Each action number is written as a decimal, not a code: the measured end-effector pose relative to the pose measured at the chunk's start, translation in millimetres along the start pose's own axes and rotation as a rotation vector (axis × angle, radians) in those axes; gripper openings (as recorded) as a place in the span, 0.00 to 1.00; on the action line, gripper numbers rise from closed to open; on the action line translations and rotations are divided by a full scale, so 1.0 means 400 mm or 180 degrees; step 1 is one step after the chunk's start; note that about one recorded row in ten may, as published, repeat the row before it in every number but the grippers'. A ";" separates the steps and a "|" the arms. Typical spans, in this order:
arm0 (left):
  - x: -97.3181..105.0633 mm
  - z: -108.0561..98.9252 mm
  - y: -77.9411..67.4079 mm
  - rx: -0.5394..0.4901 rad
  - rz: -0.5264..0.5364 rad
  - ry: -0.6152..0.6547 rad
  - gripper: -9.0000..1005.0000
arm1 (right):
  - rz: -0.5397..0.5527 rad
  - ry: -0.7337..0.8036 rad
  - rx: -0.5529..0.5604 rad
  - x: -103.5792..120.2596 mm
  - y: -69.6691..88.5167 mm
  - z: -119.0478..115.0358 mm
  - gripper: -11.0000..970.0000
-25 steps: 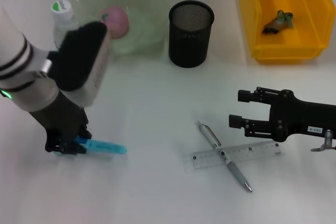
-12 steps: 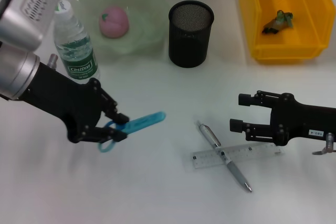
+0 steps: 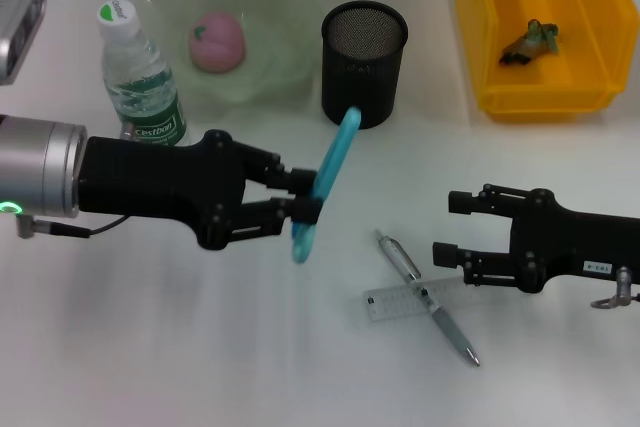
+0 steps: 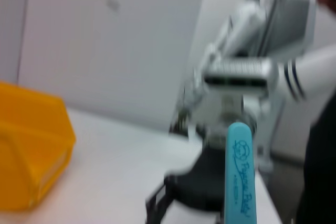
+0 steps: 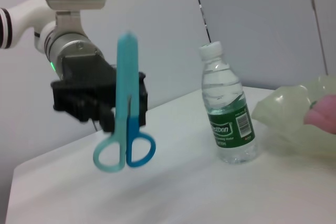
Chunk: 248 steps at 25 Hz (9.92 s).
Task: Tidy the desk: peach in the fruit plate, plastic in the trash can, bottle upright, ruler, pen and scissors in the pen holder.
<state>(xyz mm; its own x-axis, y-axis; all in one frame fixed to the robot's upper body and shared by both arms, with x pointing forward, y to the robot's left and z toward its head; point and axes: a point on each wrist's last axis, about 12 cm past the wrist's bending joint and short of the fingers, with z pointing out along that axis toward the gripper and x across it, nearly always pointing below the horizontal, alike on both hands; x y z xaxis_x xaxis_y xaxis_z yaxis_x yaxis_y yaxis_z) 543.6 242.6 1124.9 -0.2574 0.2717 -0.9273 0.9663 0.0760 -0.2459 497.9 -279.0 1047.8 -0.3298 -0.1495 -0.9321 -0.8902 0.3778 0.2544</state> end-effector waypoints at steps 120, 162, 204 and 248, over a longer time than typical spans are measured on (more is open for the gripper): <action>0.204 0.169 -0.028 -0.1078 -0.3211 -0.2730 0.24 | -0.1113 -0.1084 0.1139 -0.035 0.063 0.314 0.09; 0.277 -0.010 -0.083 -0.1543 0.0247 -0.0896 0.79 | -0.0003 0.0188 0.0017 -0.271 -0.102 -0.053 0.11; 0.290 0.006 -0.093 -0.1553 0.0100 -0.0953 0.78 | -0.0298 0.1971 0.1133 -0.563 -0.183 0.333 0.14; 0.297 -0.018 -0.116 -0.0854 0.0246 -0.0280 0.78 | -0.0429 0.1450 -0.0730 -0.350 -0.027 0.085 0.67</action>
<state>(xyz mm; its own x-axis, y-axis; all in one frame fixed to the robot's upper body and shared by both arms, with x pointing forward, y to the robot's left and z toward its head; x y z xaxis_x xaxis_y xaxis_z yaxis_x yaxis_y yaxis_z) 468.2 278.4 1028.0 -0.1704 0.2031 -0.9642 0.9445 0.3125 -0.1011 564.5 -231.2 1166.7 -0.2652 -0.5844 -0.7669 -0.9633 0.1257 0.2374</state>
